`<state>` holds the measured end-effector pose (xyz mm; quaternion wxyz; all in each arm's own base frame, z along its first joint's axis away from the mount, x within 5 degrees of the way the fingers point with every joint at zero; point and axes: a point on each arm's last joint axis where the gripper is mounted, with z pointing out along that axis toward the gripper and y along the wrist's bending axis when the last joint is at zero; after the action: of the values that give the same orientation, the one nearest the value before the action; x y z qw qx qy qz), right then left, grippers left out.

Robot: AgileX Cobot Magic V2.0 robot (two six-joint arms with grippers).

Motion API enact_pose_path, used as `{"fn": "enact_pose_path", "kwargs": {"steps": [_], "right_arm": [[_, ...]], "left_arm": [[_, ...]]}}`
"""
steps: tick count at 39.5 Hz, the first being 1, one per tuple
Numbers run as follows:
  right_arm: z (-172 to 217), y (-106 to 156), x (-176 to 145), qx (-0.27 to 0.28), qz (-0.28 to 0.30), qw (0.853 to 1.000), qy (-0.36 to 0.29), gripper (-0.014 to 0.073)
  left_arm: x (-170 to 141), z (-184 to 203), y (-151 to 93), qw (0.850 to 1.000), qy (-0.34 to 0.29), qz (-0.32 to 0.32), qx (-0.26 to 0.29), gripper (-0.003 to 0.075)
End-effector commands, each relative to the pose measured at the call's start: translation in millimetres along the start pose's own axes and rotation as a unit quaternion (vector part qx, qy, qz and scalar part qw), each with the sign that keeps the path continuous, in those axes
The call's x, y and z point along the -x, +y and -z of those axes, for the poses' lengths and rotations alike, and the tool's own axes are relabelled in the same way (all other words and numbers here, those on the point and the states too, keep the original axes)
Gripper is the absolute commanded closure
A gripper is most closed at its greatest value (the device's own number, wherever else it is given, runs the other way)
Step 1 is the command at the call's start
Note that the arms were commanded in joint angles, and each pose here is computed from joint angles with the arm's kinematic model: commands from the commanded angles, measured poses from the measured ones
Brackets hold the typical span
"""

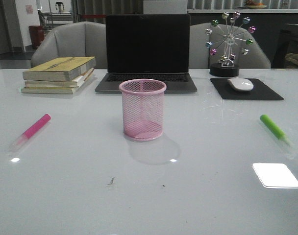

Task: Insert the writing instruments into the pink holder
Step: 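Lower the right gripper over the green highlighter and close on it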

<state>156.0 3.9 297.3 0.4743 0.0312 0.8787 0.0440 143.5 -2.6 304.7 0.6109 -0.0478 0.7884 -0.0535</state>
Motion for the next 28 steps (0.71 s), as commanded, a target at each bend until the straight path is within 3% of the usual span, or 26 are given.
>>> {"fn": "enact_pose_path", "kwargs": {"steps": [1,14,28], "right_arm": [[-3,2,34,-0.001,0.007,1.0,-0.028,0.0261],[-75,4,89,-0.009,0.013,0.997,0.079,0.0261],[-156,1,107,-0.012,0.011,0.989,0.145,0.0261]], "left_arm": [[20,3,-3,0.998,-0.063,0.01,-0.006,0.0367],[20,3,-3,0.998,-0.063,0.01,-0.006,0.0367],[20,3,-3,0.998,-0.063,0.01,-0.006,0.0367]]}}
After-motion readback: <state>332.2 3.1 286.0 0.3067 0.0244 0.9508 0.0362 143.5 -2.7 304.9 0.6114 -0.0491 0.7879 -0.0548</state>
